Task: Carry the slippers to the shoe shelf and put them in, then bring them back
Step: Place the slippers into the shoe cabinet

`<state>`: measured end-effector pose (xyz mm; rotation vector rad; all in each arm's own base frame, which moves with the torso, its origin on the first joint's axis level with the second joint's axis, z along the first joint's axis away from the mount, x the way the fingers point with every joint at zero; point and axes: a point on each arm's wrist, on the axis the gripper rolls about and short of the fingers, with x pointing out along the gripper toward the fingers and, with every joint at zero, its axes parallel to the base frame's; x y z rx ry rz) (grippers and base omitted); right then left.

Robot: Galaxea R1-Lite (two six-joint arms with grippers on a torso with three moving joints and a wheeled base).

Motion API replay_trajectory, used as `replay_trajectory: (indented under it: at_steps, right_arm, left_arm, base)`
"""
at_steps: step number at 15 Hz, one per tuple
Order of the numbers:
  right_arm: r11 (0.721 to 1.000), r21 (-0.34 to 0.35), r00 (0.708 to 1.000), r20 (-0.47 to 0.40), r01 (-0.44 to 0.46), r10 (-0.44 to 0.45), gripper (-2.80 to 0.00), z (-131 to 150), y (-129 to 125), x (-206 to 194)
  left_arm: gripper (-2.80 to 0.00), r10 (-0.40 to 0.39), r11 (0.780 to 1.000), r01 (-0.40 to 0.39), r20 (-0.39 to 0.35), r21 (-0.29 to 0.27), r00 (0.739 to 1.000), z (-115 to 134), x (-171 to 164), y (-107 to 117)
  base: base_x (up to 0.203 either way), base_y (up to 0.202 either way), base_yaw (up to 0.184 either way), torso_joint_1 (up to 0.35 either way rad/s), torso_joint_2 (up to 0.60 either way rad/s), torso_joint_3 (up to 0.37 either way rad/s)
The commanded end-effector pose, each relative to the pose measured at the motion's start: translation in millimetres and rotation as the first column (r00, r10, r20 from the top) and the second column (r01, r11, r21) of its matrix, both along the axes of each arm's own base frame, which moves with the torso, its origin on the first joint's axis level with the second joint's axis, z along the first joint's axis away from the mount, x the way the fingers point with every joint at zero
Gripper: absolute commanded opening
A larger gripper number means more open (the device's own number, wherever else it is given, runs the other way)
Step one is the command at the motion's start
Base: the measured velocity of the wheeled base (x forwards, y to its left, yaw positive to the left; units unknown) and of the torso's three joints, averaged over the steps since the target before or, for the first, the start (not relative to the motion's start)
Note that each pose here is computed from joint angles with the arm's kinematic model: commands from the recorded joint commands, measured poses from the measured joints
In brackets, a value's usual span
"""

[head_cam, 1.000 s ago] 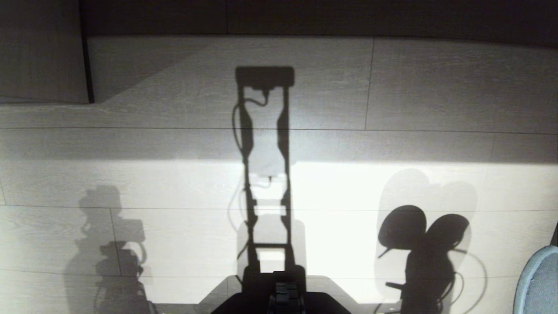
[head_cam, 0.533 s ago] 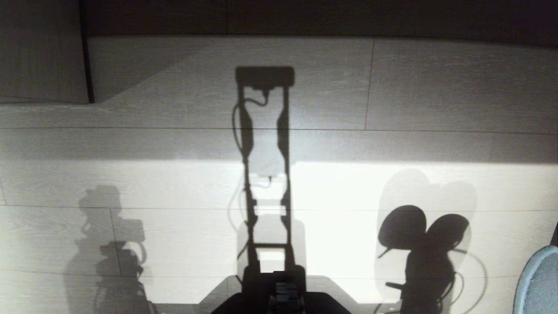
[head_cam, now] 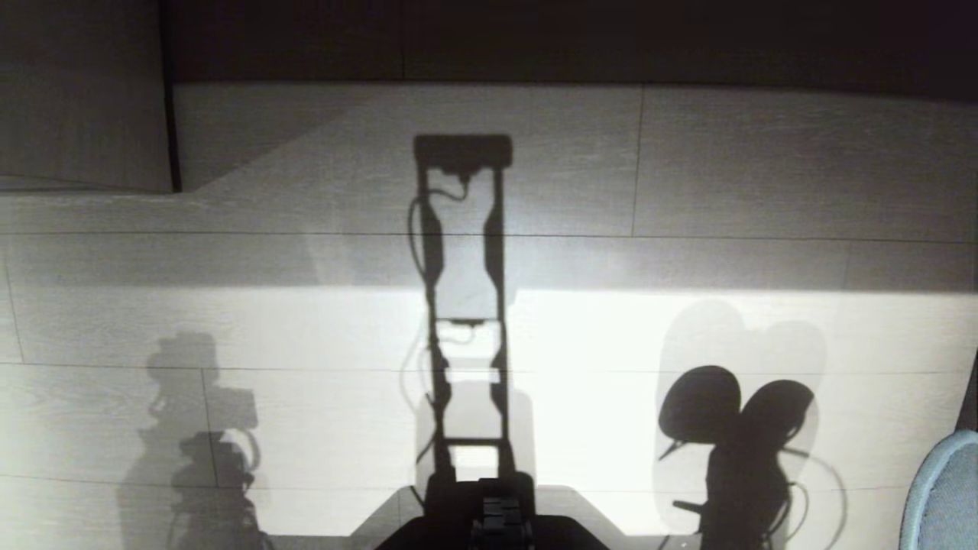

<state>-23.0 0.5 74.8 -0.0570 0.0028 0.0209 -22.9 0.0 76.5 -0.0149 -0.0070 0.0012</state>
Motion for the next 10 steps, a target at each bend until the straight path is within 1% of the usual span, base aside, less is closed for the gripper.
replay_trajectory:
  at_steps: [1,10]
  right_arm:
    - [1.0,-0.001,1.0,-0.003,-0.001,0.001,-2.8,-0.4,0.0,0.2]
    - [1.0,-0.001,1.0,-0.003,-0.001,0.001,-2.8,-0.4,0.0,0.2]
  left_arm:
    - [-2.8,0.0,1.0,0.0,-0.001,0.0,1.0,0.1,0.1,0.0]
    - [-2.8,0.0,1.0,0.0,-0.001,0.0,1.0,0.1,0.1,0.0]
  base:
    - [0.0,0.0,0.0,0.002,0.0,0.193]
    - [0.0,0.0,0.0,0.002,0.0,0.203]
